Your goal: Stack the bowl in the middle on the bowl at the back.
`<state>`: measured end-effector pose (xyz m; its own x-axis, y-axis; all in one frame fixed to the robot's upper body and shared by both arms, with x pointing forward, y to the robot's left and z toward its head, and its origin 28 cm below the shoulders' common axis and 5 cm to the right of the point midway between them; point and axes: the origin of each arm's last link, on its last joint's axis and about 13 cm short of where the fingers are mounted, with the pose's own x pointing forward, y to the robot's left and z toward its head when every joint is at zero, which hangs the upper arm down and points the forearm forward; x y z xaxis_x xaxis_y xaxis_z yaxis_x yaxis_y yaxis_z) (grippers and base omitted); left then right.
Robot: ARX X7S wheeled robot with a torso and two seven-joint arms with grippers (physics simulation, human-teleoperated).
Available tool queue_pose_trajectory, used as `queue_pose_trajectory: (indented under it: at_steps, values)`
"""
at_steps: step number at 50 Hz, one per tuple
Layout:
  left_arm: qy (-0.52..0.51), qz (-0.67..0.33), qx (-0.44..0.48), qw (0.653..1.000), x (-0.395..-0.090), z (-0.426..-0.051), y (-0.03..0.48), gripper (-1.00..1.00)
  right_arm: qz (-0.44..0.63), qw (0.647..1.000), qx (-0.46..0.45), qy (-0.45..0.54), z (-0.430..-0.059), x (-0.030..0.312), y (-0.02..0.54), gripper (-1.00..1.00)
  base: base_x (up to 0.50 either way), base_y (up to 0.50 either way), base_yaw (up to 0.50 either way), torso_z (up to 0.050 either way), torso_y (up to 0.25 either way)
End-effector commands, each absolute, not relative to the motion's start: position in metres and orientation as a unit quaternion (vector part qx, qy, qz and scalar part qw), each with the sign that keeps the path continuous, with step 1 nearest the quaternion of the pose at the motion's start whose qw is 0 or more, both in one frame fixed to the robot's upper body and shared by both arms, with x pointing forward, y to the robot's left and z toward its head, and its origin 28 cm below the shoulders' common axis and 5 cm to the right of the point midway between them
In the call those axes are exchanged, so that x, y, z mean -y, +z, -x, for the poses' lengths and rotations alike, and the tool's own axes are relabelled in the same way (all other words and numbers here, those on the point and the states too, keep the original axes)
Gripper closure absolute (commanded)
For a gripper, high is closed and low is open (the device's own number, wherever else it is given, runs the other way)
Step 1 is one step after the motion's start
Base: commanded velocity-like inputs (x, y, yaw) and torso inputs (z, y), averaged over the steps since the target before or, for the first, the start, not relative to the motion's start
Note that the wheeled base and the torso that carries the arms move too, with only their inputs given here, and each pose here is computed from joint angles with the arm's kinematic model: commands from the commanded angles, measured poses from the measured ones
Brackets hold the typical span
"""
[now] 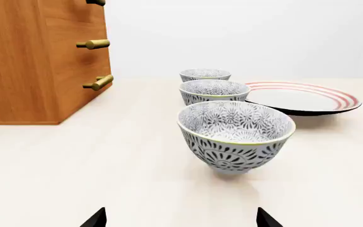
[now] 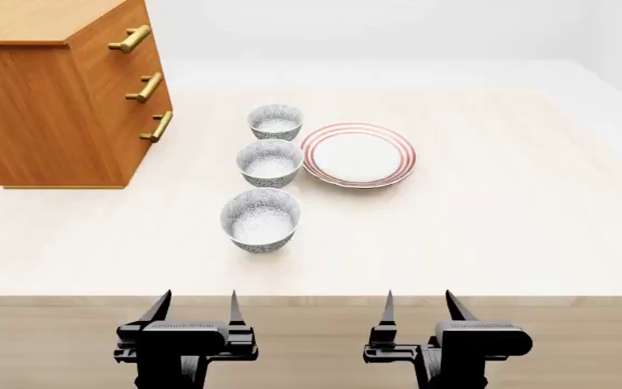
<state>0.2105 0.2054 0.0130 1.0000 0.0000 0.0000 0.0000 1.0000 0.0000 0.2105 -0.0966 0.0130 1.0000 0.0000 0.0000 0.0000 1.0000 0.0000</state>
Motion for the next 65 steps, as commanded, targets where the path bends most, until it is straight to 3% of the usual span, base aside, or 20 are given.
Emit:
queue_pose_trajectory:
  at_steps: [1,13,35,65]
  values:
    - [-0.001,0.002,0.000,1.000,-0.206,-0.210,0.015,-1.00,0.000,1.000,-0.001,0.000,-0.210,0.096,0.014,-1.00,0.00,0.00,0.00,0.000,0.000]
    - [-0.029,0.004,0.022,0.999,-0.206,-0.211,0.038,-1.00,0.007,1.000,0.007,0.005,-0.214,0.097,0.040,-1.00,0.00,0.00,0.00,0.000,0.000]
    - [-0.065,0.015,0.093,0.993,-0.214,-0.245,0.121,-1.00,0.087,0.995,0.054,0.021,-0.224,0.120,0.127,-1.00,0.00,0.00,0.00,0.000,0.000]
    - [-0.085,0.015,0.144,0.986,-0.219,-0.271,0.177,-1.00,0.129,0.987,0.091,0.029,-0.234,0.146,0.198,-1.00,0.00,0.00,0.00,0.000,0.000]
